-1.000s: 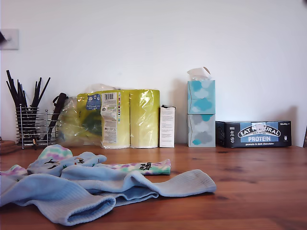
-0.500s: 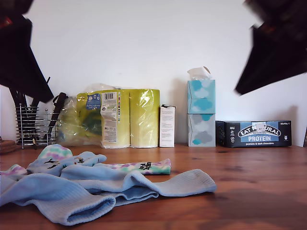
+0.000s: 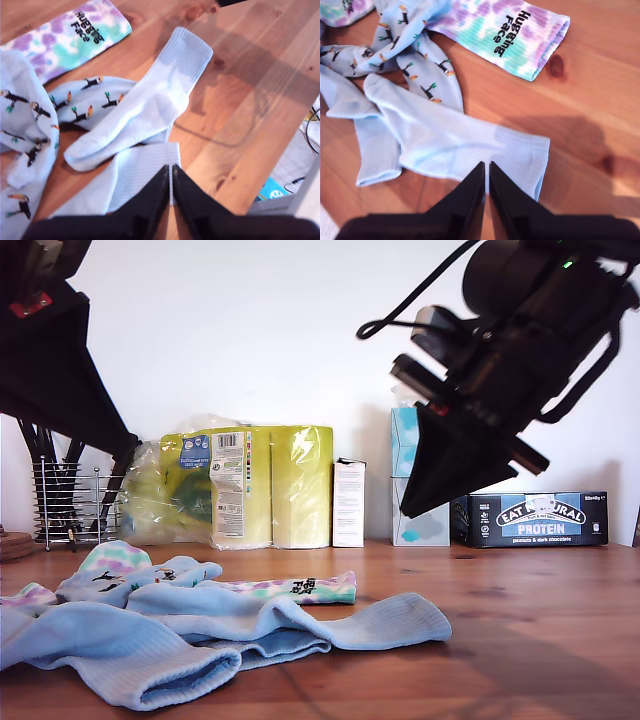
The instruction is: Pair up the socks based on colour and pattern, by placing each sock on top of its pair
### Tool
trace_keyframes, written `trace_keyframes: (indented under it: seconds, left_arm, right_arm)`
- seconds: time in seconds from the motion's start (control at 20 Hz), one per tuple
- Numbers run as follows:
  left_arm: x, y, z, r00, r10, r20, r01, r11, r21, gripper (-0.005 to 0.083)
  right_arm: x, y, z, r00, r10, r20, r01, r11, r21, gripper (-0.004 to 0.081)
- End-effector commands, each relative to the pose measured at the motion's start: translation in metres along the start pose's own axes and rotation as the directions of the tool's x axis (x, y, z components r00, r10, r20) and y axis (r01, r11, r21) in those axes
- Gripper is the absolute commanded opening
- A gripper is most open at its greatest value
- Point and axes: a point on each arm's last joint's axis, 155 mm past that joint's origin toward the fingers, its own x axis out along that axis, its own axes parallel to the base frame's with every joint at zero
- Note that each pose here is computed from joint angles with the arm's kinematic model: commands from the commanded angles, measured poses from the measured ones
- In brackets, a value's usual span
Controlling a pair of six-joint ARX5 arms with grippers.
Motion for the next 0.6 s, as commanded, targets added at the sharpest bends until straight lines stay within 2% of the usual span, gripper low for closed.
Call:
trace_keyframes:
  seconds: [0.0, 0.45, 0.55]
  left_arm:
    - [0.004, -0.001, -0.001, 1.000, -0.009, 0.001, 0.009, 1.000, 0.007, -0.0020]
    - [0.004, -0.002, -0.003, 1.000, -0.015, -0.009, 0.015, 1.000, -0.005, -0.0020]
    - [0.004, -0.002, -0.004, 1.000, -0.014, -0.009, 0.014, 1.000, -0.006, -0.0020]
  right_arm:
    - [0.011, 0.000, -0.001, 1.000, 0.008, -0.023, -0.008, 1.000, -0.004, -0.0013]
    - [0.057, -0.013, -0.039, 0.984, 0.010, -0.175, -0.011, 1.000, -0.003, -0.0013]
    - [0.064, -0.019, -0.047, 0.980, -0.012, -0.200, 0.010, 1.000, -0.011, -0.0013]
